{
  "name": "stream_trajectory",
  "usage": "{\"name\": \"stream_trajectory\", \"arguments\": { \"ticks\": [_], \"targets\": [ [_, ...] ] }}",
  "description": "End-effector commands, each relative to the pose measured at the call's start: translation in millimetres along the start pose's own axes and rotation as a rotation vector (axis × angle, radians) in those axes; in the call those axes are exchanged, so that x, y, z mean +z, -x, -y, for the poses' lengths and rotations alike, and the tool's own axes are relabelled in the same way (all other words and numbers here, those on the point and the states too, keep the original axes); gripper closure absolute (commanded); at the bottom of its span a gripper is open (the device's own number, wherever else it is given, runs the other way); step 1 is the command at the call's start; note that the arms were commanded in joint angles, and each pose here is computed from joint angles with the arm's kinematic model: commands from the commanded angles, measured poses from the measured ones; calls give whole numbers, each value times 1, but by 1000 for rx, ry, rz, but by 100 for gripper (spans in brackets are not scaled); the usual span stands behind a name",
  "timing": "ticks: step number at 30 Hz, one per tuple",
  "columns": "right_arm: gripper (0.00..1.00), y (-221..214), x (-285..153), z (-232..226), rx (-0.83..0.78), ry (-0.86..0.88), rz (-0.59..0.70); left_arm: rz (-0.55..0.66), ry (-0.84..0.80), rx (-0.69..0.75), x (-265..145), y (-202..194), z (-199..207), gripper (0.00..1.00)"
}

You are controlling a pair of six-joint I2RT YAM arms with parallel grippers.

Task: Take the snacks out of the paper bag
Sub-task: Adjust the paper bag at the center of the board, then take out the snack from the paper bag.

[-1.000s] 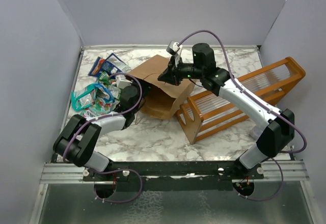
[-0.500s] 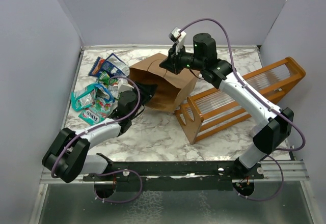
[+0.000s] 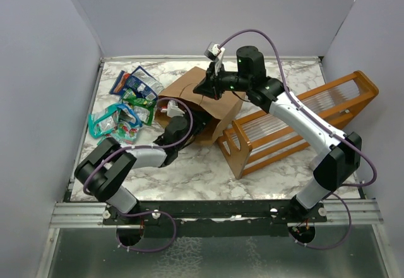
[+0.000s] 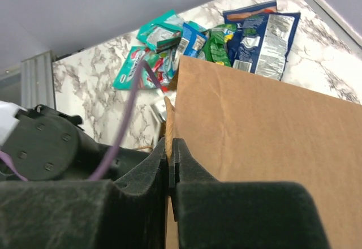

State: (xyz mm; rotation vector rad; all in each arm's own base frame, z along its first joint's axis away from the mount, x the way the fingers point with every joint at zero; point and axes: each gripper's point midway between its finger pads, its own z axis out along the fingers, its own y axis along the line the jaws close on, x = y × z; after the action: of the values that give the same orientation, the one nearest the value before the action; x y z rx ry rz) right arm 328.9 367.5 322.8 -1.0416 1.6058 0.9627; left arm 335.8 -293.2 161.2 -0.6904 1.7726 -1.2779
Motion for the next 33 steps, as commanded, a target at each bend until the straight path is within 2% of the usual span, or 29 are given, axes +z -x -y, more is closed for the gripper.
{"name": "stream_trajectory", "arguments": {
  "ticks": [1,8,14,23,25,33],
  "targets": [
    [98,27,-5,-19,-26,84,84,53,-16,-102,19,-3,6,71],
    [98,31,-6,-23,-31,105,88,54,45,-127,56,-17,-16,73],
    [98,30,-9,-34,-33,167,74,85,147,-124,81,-19,-46,63],
    [98,28,-14,-44,-40,210,64,140,302,-142,113,-7,-82,25],
    [98,30,-14,-45,-38,217,70,161,319,-128,120,-1,-83,21],
    [98,33,-15,-52,-30,253,81,195,287,-143,154,9,-83,25]
  ]
}}
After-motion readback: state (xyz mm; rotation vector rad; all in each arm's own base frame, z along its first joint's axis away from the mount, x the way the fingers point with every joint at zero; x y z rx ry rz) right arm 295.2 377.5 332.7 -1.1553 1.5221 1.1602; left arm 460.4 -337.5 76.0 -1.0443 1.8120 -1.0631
